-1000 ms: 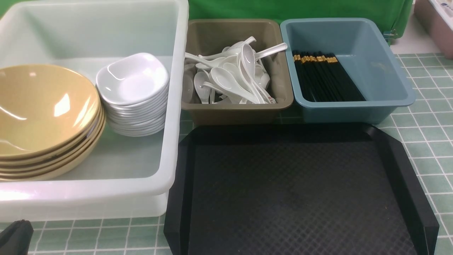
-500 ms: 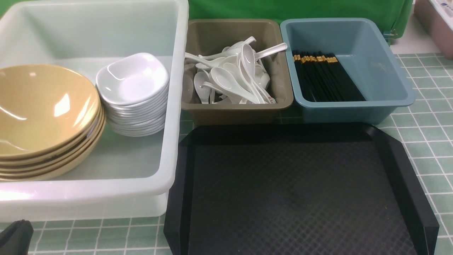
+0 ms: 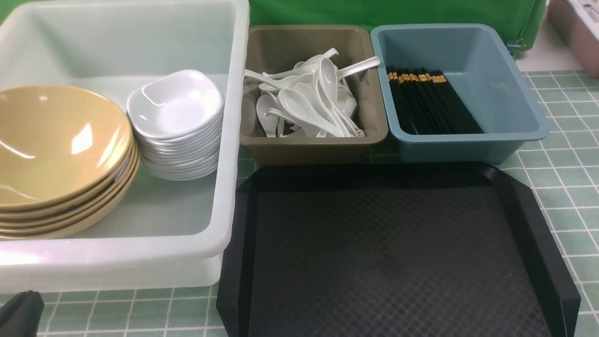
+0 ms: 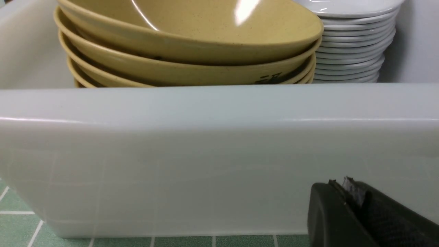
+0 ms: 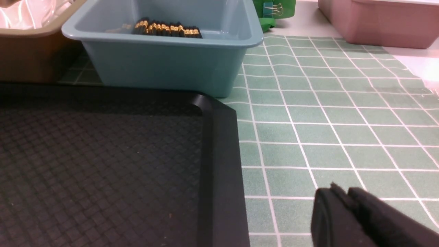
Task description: On blue table put chopsticks spoon bowls plates into blue grey white boxes.
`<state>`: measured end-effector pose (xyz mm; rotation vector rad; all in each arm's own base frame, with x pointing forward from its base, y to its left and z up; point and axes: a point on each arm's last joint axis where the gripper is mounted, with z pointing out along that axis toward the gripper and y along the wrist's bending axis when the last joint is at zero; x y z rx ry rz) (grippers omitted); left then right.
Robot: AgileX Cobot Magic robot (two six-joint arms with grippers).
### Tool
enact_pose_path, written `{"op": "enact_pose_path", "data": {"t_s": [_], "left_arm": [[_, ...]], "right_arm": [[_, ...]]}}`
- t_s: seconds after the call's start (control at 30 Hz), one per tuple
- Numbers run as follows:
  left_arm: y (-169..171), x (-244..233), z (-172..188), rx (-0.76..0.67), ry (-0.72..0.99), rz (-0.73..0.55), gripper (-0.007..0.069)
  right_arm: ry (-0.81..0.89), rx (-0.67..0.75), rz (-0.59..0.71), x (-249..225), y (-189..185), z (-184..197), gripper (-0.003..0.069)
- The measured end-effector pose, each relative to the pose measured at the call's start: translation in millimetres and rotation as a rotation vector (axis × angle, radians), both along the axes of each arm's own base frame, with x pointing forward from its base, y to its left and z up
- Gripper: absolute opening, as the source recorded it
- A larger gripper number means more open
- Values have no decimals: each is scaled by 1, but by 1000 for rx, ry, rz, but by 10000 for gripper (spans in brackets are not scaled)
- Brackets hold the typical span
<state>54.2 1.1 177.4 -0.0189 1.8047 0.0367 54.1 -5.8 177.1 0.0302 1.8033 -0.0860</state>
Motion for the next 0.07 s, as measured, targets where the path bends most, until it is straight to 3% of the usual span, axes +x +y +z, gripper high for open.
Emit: {"op": "enact_pose_path", "data": {"t_s": [0.07], "left_arm": [[0, 0, 0, 0, 0, 0, 1]], "right_arm": [[0, 0, 0, 0, 0, 0, 99]]}}
